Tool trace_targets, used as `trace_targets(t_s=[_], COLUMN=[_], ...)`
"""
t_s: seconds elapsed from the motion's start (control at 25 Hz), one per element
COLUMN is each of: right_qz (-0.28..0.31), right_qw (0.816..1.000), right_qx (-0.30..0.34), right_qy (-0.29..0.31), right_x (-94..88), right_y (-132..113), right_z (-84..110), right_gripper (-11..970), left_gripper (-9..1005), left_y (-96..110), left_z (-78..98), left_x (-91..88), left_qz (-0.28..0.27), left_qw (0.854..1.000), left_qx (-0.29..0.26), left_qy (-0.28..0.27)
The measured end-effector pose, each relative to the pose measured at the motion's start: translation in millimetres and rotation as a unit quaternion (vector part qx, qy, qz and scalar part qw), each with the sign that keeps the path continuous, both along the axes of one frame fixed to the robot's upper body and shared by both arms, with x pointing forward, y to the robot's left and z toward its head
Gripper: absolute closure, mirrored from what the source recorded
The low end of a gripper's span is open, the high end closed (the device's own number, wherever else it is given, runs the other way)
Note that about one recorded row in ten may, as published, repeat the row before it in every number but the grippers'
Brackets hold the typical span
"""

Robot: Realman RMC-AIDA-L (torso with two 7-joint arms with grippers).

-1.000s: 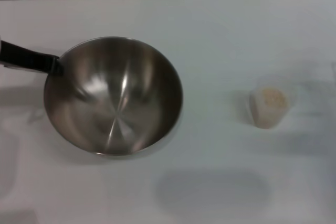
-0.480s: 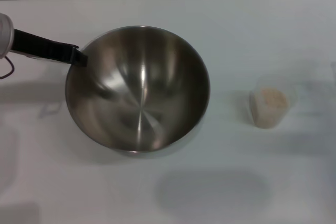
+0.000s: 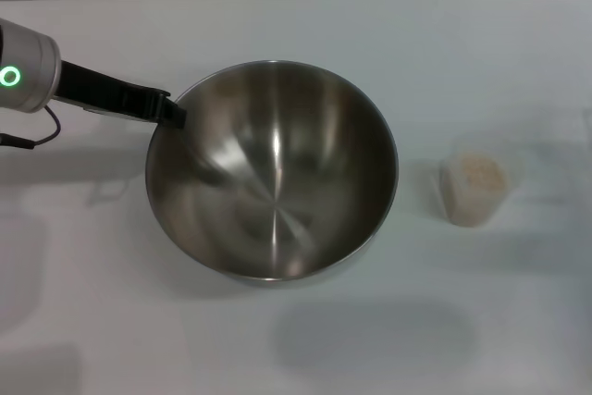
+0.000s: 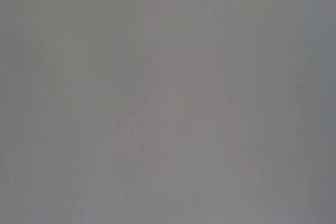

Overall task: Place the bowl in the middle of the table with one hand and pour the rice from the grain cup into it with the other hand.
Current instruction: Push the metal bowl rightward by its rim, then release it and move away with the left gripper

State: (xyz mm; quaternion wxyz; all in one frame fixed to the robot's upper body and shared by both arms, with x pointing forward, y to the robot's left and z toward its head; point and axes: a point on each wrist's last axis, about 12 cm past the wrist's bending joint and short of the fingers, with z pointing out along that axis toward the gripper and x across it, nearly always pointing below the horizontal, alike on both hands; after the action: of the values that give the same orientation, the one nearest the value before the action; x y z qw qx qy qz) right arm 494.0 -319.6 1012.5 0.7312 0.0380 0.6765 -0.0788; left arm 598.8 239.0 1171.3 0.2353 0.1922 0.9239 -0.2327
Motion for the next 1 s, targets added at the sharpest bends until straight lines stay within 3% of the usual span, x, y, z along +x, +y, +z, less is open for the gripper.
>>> trace_targets(t_s=[1.0], right_qz=[0.003], right_qw=[1.0], right_qx=[-0.002], right_qy=[-0.008], right_x=[1.0], right_y=[1], right_z=[2.3], right_gripper=[288], left_gripper=[857], left_y=[1], left_z=[-26.6], left_x=[10.8], left_qz=[-0.005], left_qw=[1.0], left_qx=[0.012], left_qy=[-0.003])
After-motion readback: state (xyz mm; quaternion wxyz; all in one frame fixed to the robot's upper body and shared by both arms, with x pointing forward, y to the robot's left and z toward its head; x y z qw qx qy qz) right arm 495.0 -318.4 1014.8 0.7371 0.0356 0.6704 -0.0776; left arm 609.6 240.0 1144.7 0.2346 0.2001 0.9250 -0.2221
